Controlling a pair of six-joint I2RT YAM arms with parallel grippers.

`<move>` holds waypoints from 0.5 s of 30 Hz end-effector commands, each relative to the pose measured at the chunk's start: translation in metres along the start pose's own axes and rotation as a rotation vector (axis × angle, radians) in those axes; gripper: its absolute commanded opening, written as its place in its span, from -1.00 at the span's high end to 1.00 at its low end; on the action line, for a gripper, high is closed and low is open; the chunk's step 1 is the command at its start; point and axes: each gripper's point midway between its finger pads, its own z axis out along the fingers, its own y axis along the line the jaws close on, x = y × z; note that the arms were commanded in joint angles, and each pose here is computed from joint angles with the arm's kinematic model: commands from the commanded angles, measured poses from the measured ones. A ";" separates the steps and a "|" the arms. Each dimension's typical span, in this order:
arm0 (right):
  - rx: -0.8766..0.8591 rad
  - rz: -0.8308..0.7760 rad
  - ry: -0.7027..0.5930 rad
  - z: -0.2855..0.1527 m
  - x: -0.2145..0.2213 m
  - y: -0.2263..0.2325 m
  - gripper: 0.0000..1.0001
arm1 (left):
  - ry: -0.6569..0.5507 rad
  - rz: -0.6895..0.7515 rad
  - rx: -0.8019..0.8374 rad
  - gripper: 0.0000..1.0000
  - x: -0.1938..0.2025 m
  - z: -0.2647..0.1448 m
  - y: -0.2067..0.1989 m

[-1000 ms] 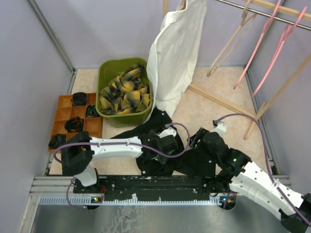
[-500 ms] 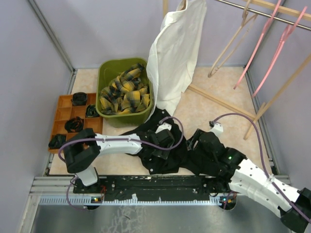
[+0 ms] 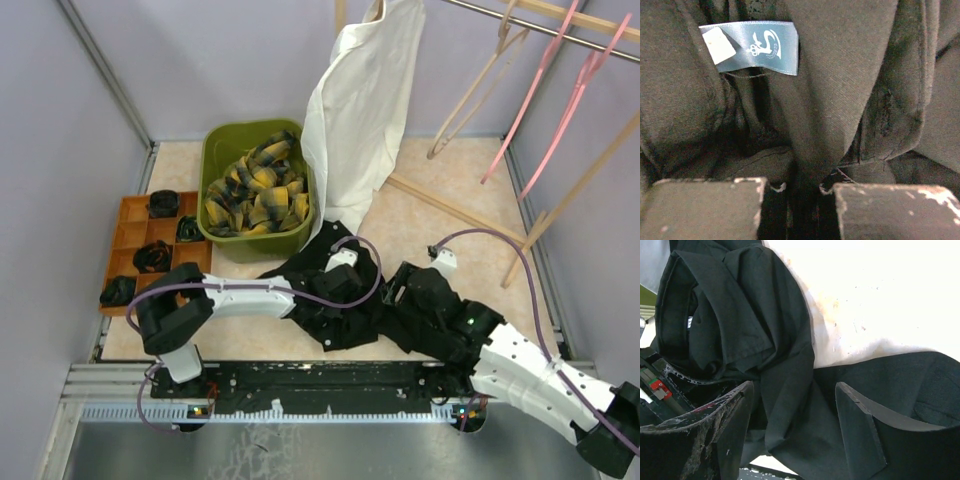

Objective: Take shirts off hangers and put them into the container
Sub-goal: Pick up the shirt from the center of the board.

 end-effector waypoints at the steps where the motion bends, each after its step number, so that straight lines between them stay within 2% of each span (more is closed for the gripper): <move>1: -0.049 0.022 -0.057 -0.006 -0.019 0.017 -0.34 | 0.219 0.063 -0.099 1.00 0.069 -0.008 0.040; 9: -0.052 0.035 -0.082 -0.007 -0.021 0.014 -0.34 | -0.138 0.072 0.019 1.00 -0.042 -0.094 0.027; 15: -0.054 0.040 -0.085 -0.007 -0.022 0.014 -0.35 | -0.325 0.063 0.067 1.00 -0.093 -0.157 0.032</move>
